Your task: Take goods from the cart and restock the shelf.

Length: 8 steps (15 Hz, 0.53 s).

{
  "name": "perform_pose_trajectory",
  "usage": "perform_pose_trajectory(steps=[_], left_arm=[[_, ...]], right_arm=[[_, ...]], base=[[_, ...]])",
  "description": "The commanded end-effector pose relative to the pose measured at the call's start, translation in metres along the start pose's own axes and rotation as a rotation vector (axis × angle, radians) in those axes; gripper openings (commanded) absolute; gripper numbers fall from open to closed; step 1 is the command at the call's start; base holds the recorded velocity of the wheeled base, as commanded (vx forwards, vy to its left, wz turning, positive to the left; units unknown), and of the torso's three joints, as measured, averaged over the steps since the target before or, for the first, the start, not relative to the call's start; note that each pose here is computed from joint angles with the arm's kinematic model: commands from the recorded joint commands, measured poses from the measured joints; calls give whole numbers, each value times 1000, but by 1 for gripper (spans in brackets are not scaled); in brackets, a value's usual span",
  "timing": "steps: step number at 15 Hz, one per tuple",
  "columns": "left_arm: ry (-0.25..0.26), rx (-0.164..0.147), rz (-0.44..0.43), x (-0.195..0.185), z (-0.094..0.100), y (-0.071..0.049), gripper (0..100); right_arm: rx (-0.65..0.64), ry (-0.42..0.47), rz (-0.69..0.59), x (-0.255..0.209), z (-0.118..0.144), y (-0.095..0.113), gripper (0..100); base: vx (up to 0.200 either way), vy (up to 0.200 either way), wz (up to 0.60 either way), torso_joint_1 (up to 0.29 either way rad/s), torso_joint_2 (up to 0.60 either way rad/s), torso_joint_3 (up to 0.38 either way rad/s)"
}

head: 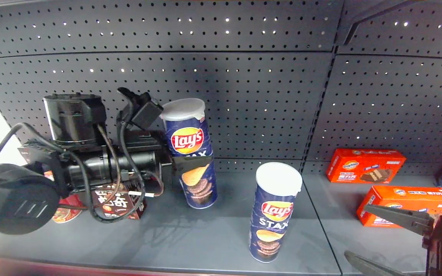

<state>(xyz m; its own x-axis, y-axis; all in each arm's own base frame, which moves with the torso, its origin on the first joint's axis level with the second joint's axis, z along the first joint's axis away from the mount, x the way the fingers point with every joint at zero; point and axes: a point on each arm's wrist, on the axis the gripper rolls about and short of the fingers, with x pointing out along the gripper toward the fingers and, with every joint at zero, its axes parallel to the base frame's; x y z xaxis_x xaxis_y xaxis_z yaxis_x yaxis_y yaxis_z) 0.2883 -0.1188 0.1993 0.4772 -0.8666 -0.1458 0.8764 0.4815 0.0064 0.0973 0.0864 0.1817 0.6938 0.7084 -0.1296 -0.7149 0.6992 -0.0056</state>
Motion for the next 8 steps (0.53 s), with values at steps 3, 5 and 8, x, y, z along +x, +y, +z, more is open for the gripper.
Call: perform_pose_trajectory(steps=[3,5,8], left_arm=[[-4,19,-43,51,-21,41,0],[-3,20,-54,63,-25,45,0],[-3,24,-83,84,-30,47,0]], right_arm=[[0,5,1,3,1,0,100],[-1,6,3,3,1,0,100],[-1,8,3,3,0,0,100]], base=[[0,0,0,0,0,0],[0,0,0,0,0,0],[0,0,0,0,0,0]])
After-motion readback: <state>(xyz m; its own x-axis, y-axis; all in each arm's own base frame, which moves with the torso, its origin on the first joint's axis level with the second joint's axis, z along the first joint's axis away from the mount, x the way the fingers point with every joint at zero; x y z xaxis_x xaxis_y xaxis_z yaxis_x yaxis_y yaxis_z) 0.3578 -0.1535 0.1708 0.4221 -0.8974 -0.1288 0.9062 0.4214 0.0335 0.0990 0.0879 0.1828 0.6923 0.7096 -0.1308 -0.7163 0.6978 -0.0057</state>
